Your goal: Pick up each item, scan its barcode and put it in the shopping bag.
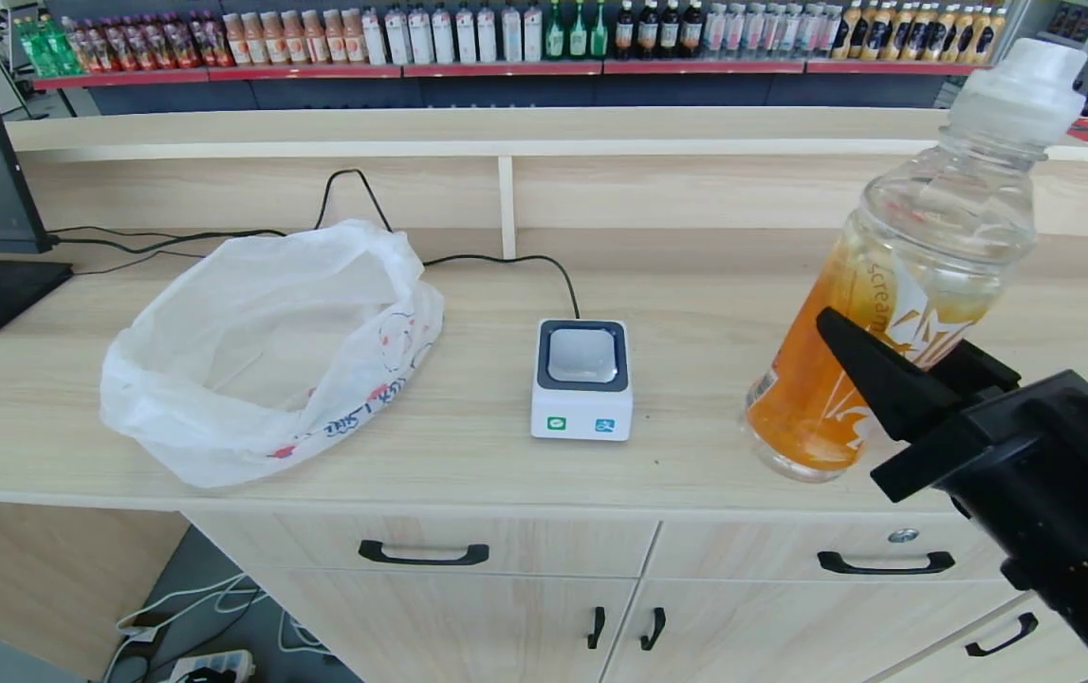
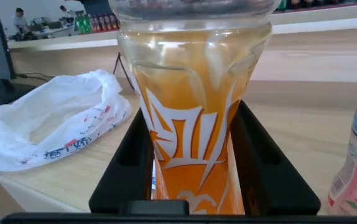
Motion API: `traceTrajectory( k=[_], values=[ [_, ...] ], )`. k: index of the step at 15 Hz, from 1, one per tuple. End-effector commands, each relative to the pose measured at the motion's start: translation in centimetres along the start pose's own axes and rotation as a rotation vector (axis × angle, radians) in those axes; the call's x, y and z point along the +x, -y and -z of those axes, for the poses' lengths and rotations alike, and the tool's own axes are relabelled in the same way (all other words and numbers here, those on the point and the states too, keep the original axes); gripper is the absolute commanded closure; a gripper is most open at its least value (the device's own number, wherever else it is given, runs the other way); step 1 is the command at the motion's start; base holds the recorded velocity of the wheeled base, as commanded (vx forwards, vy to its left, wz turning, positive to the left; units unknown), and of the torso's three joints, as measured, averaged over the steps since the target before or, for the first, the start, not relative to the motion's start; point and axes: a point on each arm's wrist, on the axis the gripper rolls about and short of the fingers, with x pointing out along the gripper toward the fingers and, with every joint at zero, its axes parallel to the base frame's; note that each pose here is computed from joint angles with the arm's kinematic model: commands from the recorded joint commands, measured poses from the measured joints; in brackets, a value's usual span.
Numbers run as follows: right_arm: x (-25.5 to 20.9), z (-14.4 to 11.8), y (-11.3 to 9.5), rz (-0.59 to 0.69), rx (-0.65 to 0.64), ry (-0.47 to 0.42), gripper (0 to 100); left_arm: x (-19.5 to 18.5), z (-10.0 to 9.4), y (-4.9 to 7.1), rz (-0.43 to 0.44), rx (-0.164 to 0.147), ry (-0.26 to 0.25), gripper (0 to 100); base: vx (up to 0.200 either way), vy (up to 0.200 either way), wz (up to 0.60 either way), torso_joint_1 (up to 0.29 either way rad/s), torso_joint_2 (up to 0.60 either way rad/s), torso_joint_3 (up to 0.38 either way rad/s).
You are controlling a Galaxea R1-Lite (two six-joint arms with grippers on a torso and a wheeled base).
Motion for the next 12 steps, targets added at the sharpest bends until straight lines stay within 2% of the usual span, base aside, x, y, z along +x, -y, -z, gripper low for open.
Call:
traceTrajectory(
  k=[1,6,10,12],
  values=[
    [-0.5,-0.6,0.1,-0.045,0.016,0.023,100,0.0,0.0,0.0,0.0,0.0,0.0,100,0.0,0.0,0.0,0.0,0.0,0.0],
    [-0.6,-0.9,-0.2,-0.203,0.227,0.026,100,0.0,0.0,0.0,0.0,0.0,0.0,100,0.0,0.0,0.0,0.0,0.0,0.0],
    [-1.5,-1.3,0.2,-0.29,0.345,0.015,100,0.0,0.0,0.0,0.0,0.0,0.0,100,0.0,0.0,0.0,0.0,0.0,0.0],
    [-2.2,-1.3,0.4,-0.31,0.443,-0.011,100,0.0,0.0,0.0,0.0,0.0,0.0,100,0.0,0.0,0.0,0.0,0.0,0.0]
  ],
)
